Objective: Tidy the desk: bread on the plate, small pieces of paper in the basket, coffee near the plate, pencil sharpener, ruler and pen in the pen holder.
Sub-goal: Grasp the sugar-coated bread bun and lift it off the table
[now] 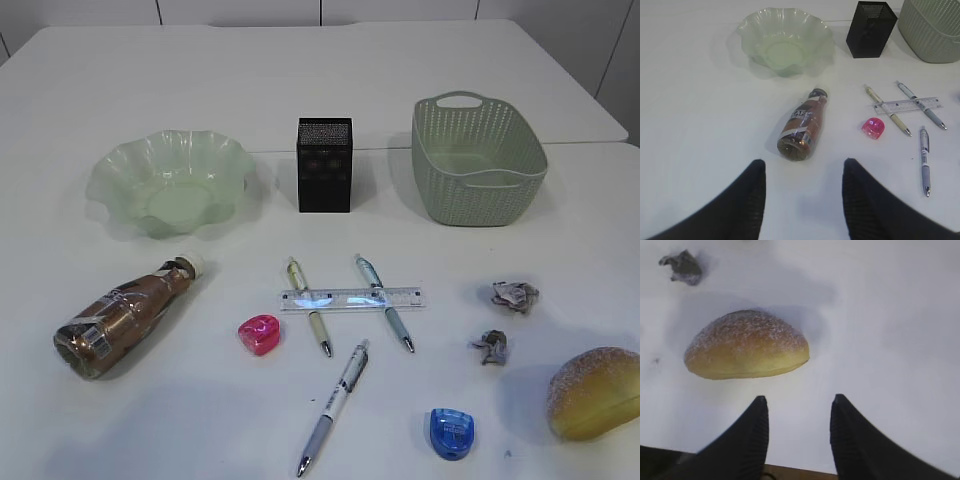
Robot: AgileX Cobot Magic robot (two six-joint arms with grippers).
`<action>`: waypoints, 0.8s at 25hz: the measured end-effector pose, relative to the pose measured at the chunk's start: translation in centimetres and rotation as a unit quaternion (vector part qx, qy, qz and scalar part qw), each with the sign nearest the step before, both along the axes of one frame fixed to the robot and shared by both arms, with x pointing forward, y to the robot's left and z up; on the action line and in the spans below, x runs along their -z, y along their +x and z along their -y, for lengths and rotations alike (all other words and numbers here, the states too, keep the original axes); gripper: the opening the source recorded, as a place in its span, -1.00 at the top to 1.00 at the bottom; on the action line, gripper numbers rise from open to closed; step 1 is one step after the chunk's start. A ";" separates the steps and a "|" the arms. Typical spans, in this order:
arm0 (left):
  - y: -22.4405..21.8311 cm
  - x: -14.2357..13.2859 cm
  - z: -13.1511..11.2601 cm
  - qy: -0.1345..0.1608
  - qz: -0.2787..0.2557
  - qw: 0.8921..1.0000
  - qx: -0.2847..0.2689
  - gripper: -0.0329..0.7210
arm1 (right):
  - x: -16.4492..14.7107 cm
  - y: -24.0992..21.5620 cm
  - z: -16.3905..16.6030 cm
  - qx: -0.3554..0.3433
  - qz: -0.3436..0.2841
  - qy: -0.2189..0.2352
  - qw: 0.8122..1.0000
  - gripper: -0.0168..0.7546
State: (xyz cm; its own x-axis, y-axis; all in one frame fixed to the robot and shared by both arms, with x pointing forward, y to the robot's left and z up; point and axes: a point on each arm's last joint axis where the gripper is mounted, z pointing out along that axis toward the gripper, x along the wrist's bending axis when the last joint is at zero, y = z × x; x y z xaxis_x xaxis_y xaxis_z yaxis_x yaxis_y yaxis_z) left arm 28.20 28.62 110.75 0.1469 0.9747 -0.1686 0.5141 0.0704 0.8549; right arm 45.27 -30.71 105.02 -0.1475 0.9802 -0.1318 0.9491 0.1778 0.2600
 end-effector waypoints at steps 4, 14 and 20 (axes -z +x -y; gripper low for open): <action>0.0 0.0 0.0 0.000 0.000 1.000 0.000 -0.02 | 0.3 0.1 -0.3 -0.090 -0.016 -0.007 0.996 0.09; 0.0 -0.1 0.2 -0.010 0.007 1.000 0.007 -0.02 | 0.3 0.2 -0.1 -0.300 -0.032 -0.082 0.950 0.04; 0.1 -0.4 0.3 -0.015 0.022 0.999 0.021 -0.02 | 1.0 0.8 -0.1 -0.356 -0.044 -0.091 0.929 -0.34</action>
State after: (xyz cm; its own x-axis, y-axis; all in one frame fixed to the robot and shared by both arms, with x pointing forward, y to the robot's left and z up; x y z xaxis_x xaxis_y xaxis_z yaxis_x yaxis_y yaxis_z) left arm 28.32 28.30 111.15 0.1951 0.9620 -0.1910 0.4795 0.0763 0.8742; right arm 46.07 -30.60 104.06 -0.7683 0.5921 -0.2432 0.5897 0.8025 0.0906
